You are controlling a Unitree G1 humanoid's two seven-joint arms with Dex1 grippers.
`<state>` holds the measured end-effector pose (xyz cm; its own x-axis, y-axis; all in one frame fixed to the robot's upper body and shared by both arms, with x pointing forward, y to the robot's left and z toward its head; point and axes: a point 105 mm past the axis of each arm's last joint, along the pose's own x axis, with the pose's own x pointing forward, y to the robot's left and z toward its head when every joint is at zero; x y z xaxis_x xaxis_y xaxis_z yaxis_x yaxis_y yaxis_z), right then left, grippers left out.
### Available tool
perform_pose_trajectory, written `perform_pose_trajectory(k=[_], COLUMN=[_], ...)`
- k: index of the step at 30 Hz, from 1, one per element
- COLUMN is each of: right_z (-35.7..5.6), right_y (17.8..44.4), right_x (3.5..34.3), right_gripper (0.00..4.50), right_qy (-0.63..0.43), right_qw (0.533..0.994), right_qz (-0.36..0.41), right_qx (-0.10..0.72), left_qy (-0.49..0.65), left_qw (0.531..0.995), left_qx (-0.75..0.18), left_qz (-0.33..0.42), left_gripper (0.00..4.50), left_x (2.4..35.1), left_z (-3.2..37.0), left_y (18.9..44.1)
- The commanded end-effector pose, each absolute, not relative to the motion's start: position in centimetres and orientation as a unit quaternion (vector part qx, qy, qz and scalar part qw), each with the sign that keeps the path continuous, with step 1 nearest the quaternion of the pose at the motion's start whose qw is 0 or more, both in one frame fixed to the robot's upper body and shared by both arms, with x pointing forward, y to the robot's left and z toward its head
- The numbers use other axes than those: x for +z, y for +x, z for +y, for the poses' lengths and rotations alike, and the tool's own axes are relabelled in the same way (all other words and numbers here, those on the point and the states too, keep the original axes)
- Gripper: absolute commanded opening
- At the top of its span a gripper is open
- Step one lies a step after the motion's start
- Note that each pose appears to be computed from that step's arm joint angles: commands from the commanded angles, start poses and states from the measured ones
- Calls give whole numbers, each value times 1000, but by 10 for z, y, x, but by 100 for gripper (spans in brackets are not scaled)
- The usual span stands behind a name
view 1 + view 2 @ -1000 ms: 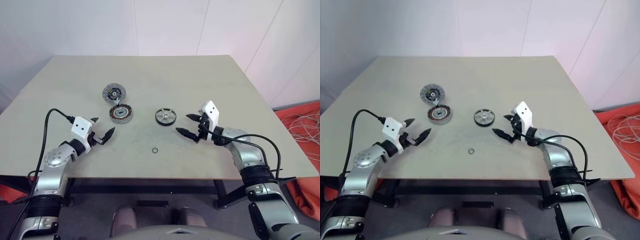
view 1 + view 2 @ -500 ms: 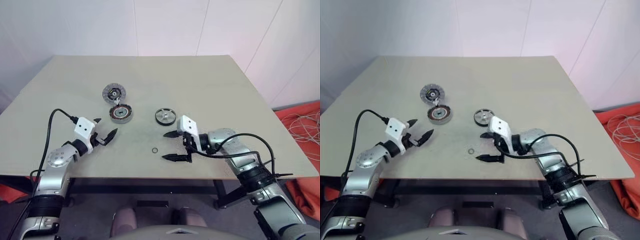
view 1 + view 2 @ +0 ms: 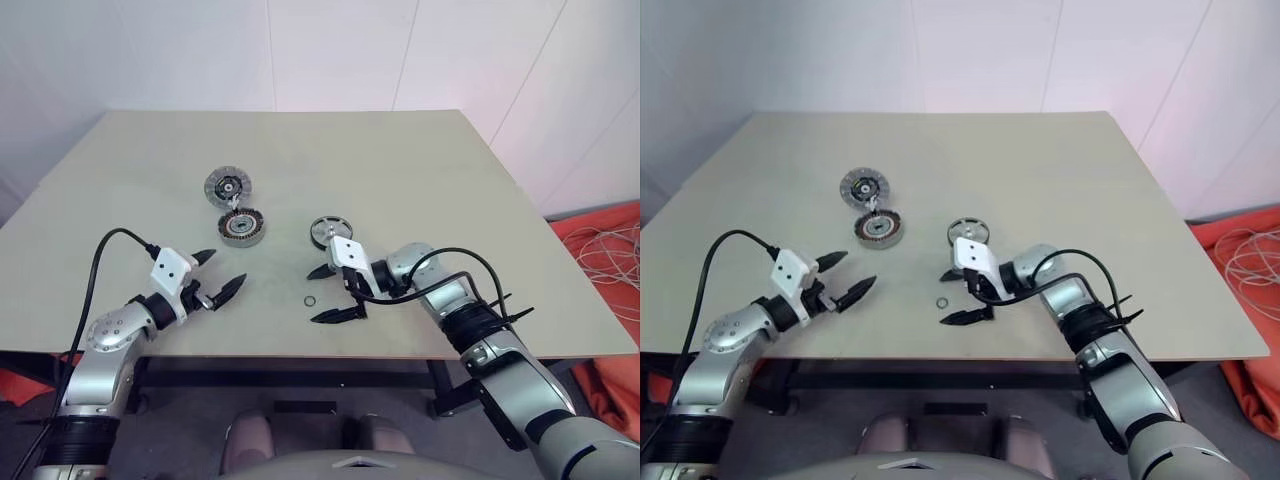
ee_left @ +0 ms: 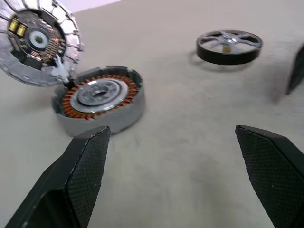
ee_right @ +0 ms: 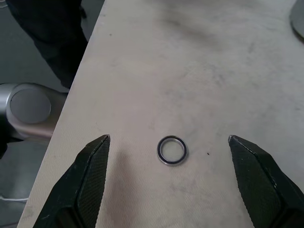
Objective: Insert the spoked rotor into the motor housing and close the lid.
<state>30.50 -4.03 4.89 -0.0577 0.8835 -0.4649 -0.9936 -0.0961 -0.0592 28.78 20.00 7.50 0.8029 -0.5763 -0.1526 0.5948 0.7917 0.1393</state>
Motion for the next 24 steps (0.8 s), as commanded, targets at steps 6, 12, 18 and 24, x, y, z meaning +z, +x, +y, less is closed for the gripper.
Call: perform_pose_trajectory(k=[6, 12, 18, 24], right_z=[-36, -38, -40, -43], right_y=[310, 312, 314, 319], right_x=[46, 33, 33, 43], right_gripper=[450, 316, 112, 60], right_qy=[-211, -224, -228, -232], right_qw=[650, 654, 659, 674], right_qz=[137, 149, 142, 116], right_qx=[717, 707, 703, 691], left_qy=[108, 112, 115, 117], left_qw=[947, 947, 948, 949], left_qx=[-303, -300, -298, -294], left_qz=[23, 19, 17, 16], left_gripper=[447, 450, 450, 450], left_x=[92, 95, 96, 96], left_z=[204, 206, 207, 208], left_y=[292, 296, 297, 297])
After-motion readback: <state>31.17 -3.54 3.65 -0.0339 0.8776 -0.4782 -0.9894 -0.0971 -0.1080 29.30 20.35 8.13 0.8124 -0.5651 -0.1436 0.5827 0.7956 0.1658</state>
